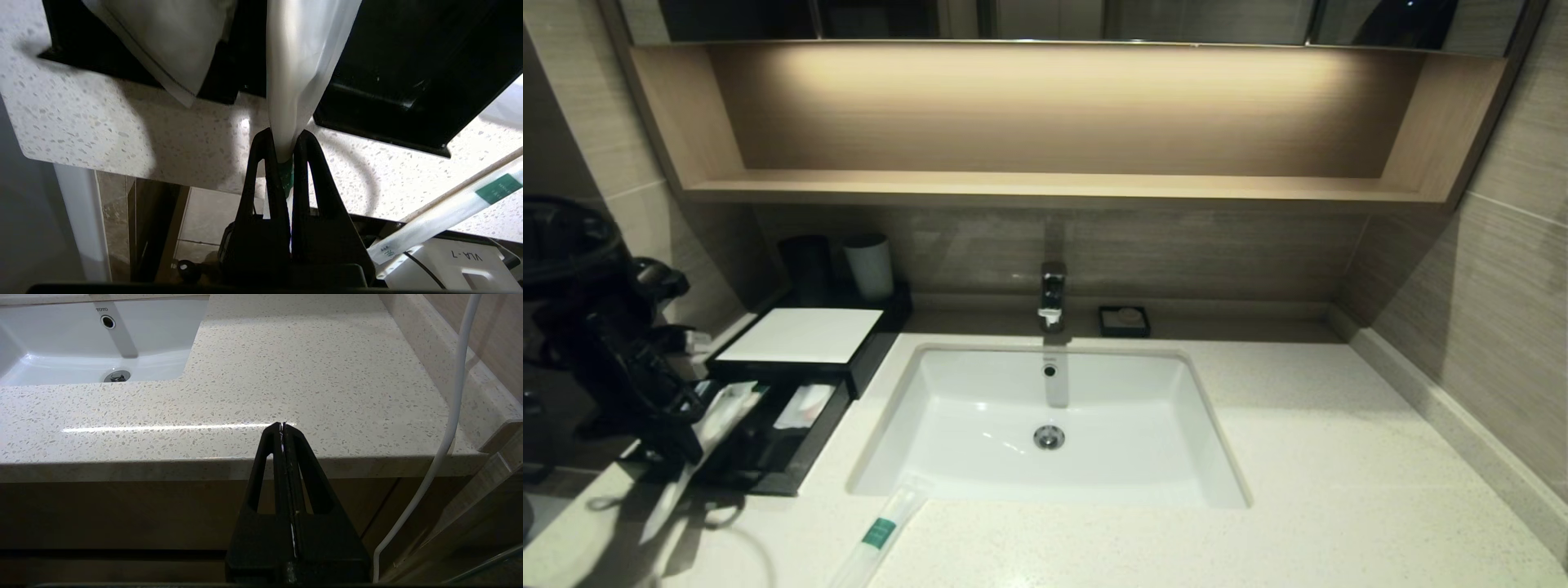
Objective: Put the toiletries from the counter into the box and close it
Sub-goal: Place the bathroom toiletry into the drawer
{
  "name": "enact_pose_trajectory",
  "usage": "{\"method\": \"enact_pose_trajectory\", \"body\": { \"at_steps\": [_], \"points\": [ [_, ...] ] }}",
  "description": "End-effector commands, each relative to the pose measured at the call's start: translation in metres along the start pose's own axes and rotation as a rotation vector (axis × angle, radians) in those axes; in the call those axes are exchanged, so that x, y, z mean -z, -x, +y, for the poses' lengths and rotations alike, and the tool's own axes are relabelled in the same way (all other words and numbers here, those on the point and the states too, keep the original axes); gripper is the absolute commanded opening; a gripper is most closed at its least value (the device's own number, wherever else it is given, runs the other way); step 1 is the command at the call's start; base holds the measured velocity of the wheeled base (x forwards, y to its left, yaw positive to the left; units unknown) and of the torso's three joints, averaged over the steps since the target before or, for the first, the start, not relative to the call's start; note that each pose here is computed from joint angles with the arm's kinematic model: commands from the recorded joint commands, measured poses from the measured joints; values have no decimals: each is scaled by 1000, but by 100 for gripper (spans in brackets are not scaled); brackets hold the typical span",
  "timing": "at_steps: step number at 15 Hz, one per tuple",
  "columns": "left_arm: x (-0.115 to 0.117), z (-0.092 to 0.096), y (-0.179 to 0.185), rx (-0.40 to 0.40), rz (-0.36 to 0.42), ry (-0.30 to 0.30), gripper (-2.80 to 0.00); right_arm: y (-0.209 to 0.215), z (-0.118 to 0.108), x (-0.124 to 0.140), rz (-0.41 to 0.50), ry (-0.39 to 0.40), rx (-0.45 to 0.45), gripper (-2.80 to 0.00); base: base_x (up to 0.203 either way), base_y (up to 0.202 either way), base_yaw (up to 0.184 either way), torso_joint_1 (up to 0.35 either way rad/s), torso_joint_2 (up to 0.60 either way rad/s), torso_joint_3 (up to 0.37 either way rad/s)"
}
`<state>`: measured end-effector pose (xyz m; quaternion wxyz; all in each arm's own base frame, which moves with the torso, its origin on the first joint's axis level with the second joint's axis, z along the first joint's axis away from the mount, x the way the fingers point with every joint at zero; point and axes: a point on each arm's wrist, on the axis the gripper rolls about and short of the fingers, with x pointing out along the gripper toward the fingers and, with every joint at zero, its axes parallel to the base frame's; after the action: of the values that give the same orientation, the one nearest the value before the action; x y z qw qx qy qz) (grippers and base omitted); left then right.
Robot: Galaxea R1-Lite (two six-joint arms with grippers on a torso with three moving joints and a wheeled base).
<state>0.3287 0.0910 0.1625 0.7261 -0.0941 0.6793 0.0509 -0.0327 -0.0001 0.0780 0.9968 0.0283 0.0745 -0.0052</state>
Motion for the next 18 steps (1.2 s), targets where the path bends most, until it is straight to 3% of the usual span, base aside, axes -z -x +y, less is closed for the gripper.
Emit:
{"method": "enact_pose_trajectory", "body": {
  "at_steps": [1, 8, 18],
  "points": [
    [-17, 2, -10, 2, 20, -2, -280, 0, 0, 0, 2, 0, 2, -280, 0, 0, 0, 0, 0, 0],
    [-48, 6, -30, 7, 3, -7, -280, 0, 0, 0, 2, 0, 2, -280, 0, 0, 0, 0, 0, 0],
    [-69, 6, -34, 9, -147, 20, -280, 0, 0, 0, 2, -1, 2, -280, 0, 0, 0, 0, 0, 0]
  ]
}}
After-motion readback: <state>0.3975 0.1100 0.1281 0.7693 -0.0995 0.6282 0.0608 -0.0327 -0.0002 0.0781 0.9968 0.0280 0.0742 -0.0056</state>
